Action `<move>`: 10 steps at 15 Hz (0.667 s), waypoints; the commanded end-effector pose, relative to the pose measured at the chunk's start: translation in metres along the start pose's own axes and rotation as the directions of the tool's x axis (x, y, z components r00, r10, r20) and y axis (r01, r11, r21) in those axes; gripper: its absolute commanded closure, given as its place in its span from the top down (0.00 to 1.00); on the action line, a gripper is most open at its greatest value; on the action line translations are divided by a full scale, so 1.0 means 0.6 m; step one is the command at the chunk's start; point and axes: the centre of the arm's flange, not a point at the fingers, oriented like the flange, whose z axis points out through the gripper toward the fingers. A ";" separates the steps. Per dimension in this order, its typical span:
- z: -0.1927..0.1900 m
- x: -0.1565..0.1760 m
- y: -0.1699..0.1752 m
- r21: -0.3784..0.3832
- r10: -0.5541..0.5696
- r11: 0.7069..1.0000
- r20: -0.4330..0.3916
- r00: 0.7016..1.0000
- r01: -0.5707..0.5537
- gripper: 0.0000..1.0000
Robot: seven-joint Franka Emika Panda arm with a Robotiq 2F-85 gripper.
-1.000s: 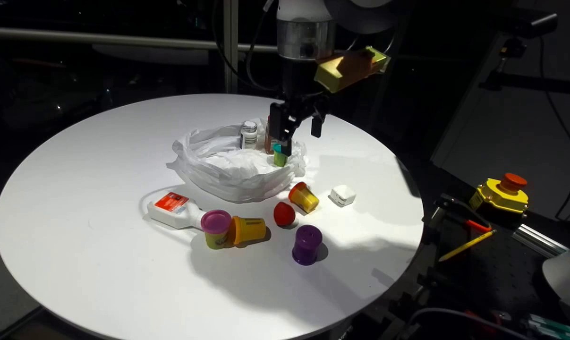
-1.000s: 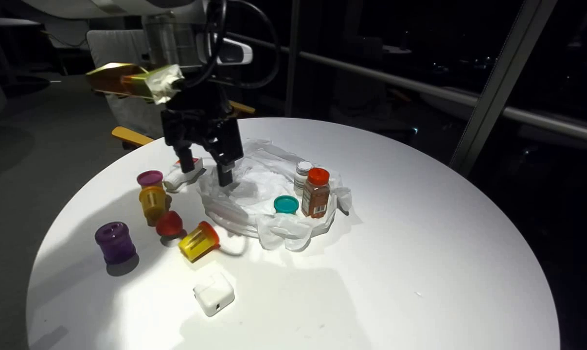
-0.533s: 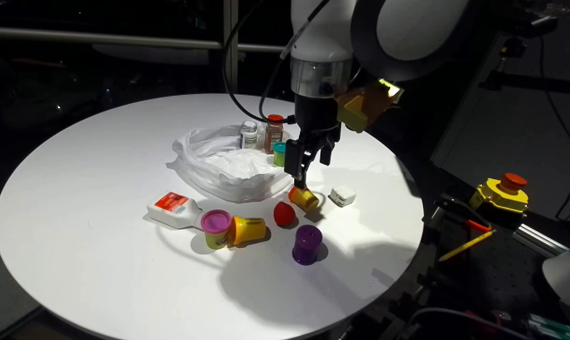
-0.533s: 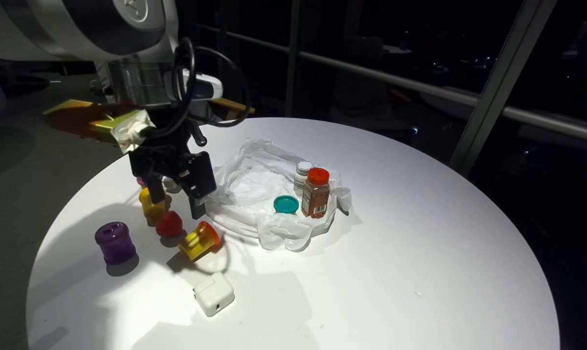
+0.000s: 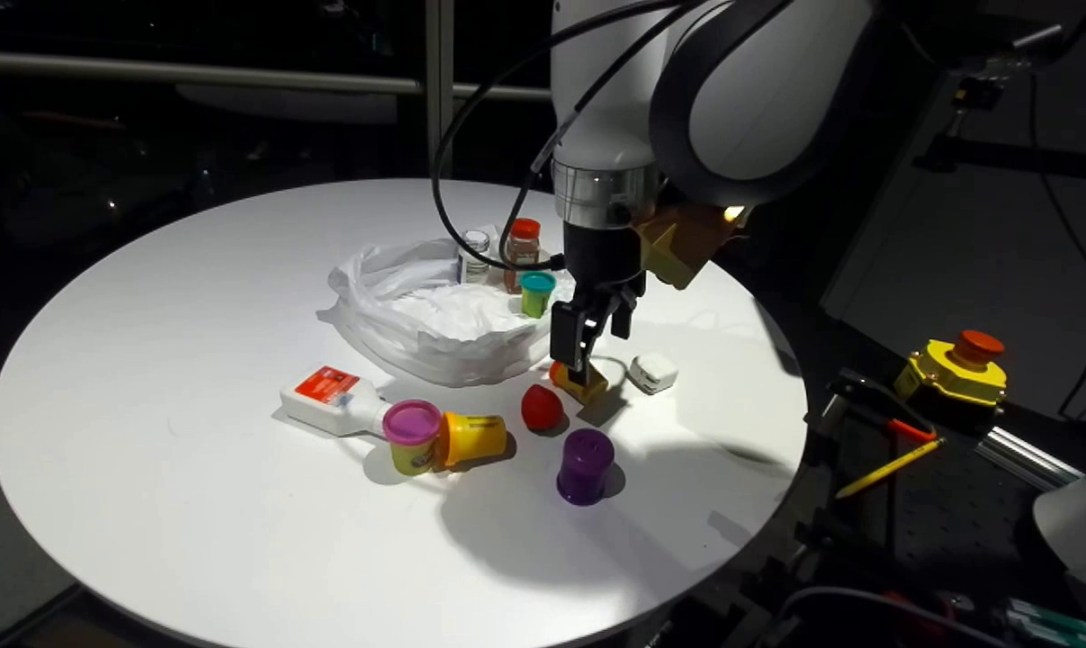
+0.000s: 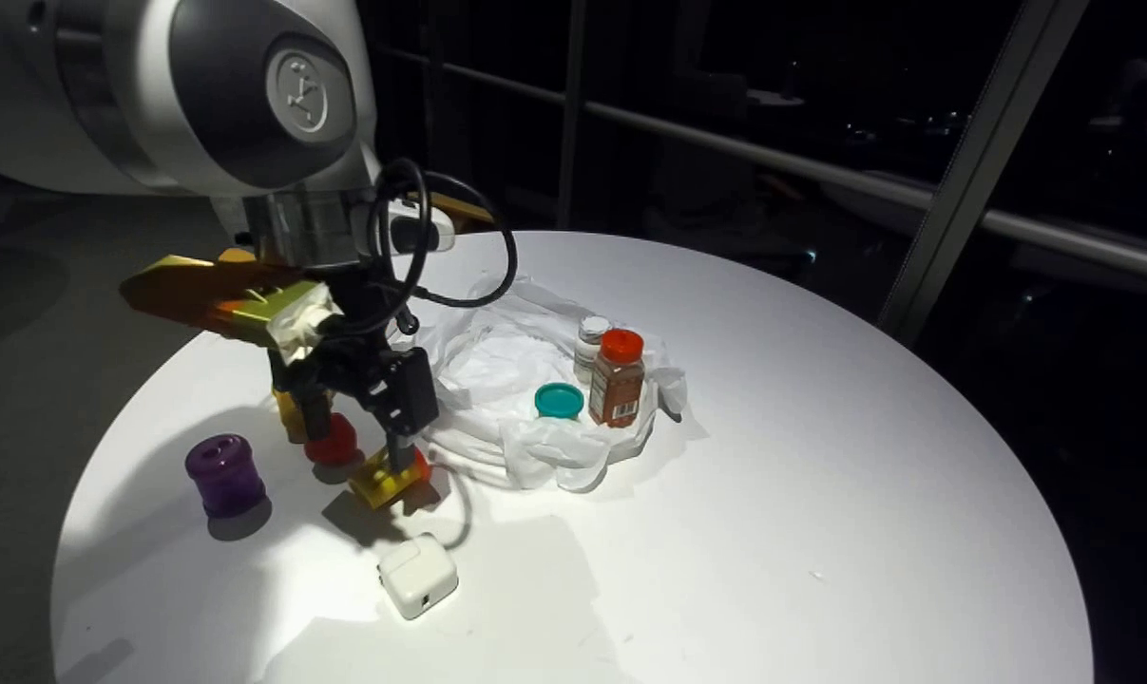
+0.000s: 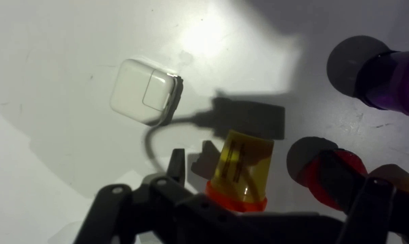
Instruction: Put all the objects on the table into the plastic bag.
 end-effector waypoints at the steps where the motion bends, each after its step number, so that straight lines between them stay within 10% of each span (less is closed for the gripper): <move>1: 0.019 0.032 0.012 0.018 -0.009 1.000 0.003 1.000 0.009 1.00; 8: 0.062 0.062 0.020 0.039 -0.014 0.999 0.046 0.999 0.012 1.00; 10: 0.072 0.067 0.021 0.051 -0.009 0.999 0.058 0.998 0.006 0.74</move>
